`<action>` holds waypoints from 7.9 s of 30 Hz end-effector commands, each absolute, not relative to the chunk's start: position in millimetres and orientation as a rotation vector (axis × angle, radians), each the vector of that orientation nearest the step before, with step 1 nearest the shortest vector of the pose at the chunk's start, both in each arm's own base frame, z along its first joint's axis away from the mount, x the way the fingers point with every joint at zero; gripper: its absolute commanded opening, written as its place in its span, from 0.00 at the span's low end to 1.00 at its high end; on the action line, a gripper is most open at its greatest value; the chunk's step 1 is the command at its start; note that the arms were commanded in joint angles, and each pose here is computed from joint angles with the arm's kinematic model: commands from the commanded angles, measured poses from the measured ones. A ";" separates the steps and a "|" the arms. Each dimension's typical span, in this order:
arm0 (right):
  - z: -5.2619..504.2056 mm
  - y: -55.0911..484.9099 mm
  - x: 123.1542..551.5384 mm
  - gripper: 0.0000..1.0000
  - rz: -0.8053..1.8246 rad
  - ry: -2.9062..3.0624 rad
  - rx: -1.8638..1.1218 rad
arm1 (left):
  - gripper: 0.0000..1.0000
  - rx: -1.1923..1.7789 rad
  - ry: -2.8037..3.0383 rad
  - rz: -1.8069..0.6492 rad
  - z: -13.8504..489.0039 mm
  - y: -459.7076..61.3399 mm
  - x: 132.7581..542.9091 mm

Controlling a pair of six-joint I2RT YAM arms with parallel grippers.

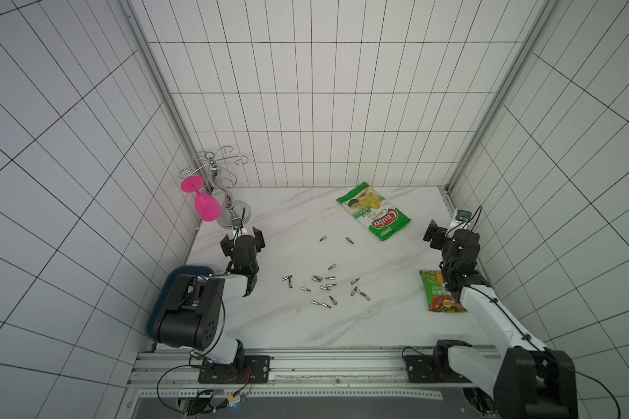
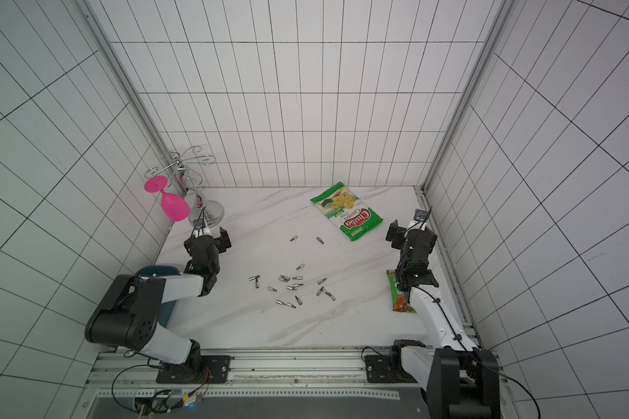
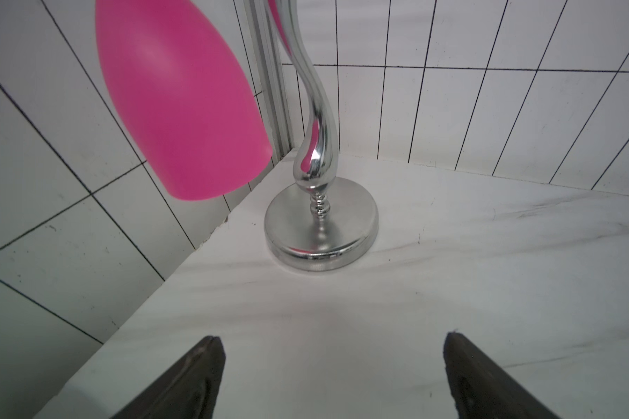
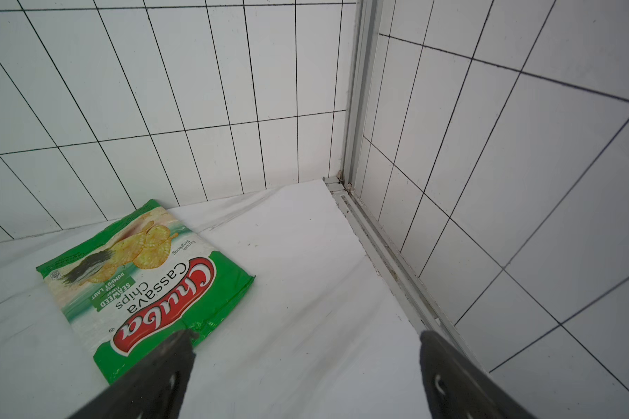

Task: Put the bit on the desktop into the storage box
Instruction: Move the storage box to the center of the board, then pick up the screwdriver bit from the center of the board.

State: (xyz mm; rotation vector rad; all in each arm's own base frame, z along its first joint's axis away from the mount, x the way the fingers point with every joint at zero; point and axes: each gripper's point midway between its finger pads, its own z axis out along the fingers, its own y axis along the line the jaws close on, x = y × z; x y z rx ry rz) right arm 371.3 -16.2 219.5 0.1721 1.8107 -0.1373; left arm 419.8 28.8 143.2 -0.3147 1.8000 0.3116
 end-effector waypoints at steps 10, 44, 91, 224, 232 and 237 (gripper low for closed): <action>235.0 15.0 352.3 0.99 -0.131 1.917 0.045 | 0.98 -0.170 1.873 0.733 211.6 -34.5 348.9; 247.0 82.7 362.9 0.99 0.055 1.977 -0.097 | 0.98 -1.199 2.268 0.393 143.9 66.3 218.7; 254.3 80.0 353.5 0.99 -0.001 1.982 -0.123 | 0.94 -1.133 2.608 -0.089 58.0 57.0 304.6; 40.7 280.9 422.2 0.44 0.154 2.731 -0.867 | 0.97 -0.911 2.825 -0.207 71.1 -14.1 312.8; 29.5 284.3 419.2 0.39 0.168 2.757 -0.892 | 0.97 -0.917 2.824 -0.227 68.4 -13.6 316.2; 22.7 286.4 416.7 0.35 0.184 2.774 -0.908 | 0.97 -0.911 2.828 -0.227 65.8 -13.3 321.7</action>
